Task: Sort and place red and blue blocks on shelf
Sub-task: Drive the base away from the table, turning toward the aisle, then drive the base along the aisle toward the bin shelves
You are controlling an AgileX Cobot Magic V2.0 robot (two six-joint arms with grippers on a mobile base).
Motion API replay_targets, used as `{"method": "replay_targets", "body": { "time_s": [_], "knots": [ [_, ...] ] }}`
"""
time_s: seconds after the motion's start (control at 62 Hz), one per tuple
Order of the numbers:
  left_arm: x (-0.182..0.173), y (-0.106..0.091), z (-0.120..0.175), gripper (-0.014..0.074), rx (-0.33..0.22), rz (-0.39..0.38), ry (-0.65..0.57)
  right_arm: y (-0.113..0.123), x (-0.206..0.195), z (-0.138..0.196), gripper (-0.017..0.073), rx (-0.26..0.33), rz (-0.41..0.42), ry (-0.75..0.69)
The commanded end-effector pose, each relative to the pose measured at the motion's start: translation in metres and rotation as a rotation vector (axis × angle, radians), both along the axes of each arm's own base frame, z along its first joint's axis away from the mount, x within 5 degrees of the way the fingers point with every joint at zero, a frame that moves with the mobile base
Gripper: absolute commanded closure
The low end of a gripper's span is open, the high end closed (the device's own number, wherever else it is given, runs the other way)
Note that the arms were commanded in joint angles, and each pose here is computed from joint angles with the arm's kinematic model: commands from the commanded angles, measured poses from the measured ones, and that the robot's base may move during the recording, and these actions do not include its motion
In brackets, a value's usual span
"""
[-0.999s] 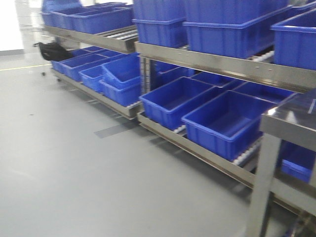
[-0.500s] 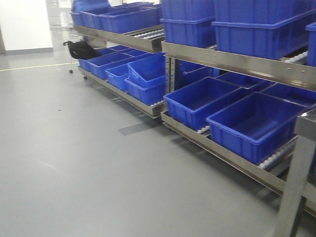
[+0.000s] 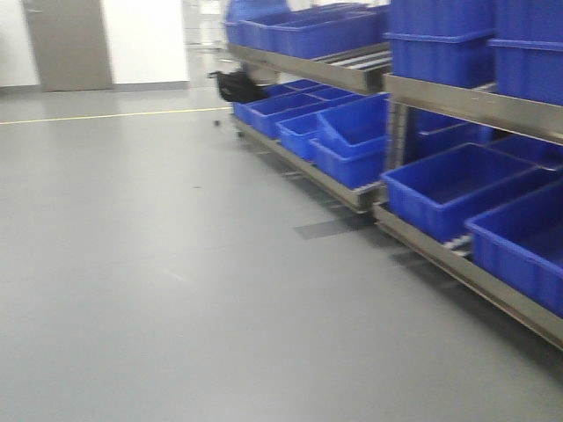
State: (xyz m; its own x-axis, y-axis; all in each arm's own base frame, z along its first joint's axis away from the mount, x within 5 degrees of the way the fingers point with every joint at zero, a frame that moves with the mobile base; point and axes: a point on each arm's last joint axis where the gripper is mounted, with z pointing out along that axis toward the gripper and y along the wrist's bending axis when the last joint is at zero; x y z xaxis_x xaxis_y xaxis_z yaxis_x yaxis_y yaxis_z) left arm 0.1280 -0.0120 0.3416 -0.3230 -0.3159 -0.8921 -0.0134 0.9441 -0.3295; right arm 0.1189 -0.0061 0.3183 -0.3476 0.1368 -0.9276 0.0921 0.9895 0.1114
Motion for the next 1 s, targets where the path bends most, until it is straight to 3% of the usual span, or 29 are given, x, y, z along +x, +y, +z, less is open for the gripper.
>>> {"method": "replay_targets", "body": {
  "time_s": [0.0,0.983],
  "knots": [
    [0.0013,0.0002,0.0173,0.0470,-0.018,0.006,-0.117,-0.0012,0.0017,0.0175,0.0501,-0.026,-0.004,-0.119],
    [0.0013,0.0002,0.0173,0.0470,-0.018,0.006,-0.117,-0.0012,0.0017,0.0175,0.0501,-0.026,-0.004,-0.119]
  ]
}}
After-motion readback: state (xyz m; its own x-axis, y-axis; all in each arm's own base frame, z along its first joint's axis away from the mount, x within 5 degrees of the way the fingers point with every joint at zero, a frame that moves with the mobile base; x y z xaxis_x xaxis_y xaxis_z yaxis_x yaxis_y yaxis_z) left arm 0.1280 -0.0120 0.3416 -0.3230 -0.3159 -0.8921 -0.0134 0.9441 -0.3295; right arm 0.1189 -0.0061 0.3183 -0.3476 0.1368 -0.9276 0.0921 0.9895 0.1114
